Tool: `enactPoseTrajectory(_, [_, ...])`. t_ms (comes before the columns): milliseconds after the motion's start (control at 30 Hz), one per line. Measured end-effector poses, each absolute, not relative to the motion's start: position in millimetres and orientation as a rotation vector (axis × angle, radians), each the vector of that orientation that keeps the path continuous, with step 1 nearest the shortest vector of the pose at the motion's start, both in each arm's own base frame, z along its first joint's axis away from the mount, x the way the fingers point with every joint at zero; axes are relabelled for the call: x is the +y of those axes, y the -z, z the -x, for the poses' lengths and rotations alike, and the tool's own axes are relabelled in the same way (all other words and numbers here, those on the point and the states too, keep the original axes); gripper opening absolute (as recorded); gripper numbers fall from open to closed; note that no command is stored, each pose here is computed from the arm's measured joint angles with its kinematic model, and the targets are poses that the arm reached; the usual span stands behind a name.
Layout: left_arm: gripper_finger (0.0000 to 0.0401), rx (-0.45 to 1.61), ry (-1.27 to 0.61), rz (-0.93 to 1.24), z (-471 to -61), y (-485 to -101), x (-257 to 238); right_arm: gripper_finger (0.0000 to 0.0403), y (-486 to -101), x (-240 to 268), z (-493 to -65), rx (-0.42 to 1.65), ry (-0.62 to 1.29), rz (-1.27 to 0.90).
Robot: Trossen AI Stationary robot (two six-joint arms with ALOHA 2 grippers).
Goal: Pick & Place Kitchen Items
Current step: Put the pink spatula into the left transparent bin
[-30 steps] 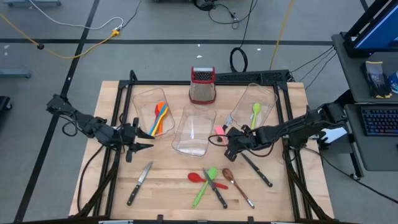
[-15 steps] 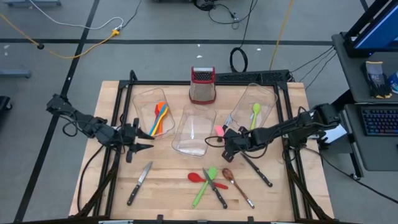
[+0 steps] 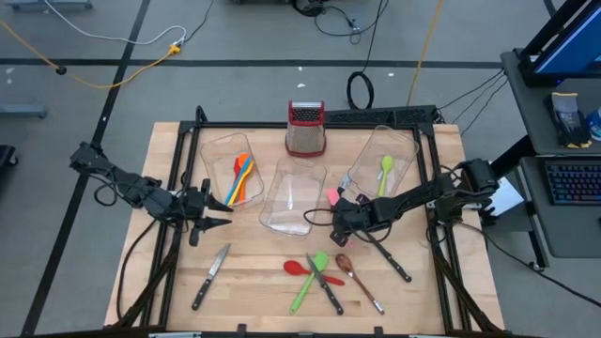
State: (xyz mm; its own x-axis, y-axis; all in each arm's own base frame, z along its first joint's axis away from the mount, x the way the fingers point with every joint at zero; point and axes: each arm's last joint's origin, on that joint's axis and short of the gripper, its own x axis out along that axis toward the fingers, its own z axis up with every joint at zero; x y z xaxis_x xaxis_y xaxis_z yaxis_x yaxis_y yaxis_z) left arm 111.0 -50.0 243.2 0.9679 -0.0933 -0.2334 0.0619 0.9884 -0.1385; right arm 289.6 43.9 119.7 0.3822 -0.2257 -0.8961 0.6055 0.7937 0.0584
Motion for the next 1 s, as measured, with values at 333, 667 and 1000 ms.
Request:
enactPoseTrajectory(333, [0.0152, 0.236, 0.078, 0.142, -111.2, -243.8, -50.0, 0.0121, -116.8, 45.8, -288.2, 1.060, 0.569, -0.431])
enactPoseTrajectory(667, [0.0152, 0.236, 0.074, 0.158, -111.2, -243.9, -50.0, 0.0025, -140.8, 51.5, -281.3, 0.967, 0.568, -0.410])
enactPoseTrajectory(1000, [0.0152, 0.232, 0.074, 0.164, -111.3, -244.3, -50.0, 0.0025, -183.6, 63.5, -267.8, 0.771, 0.570, -0.392])
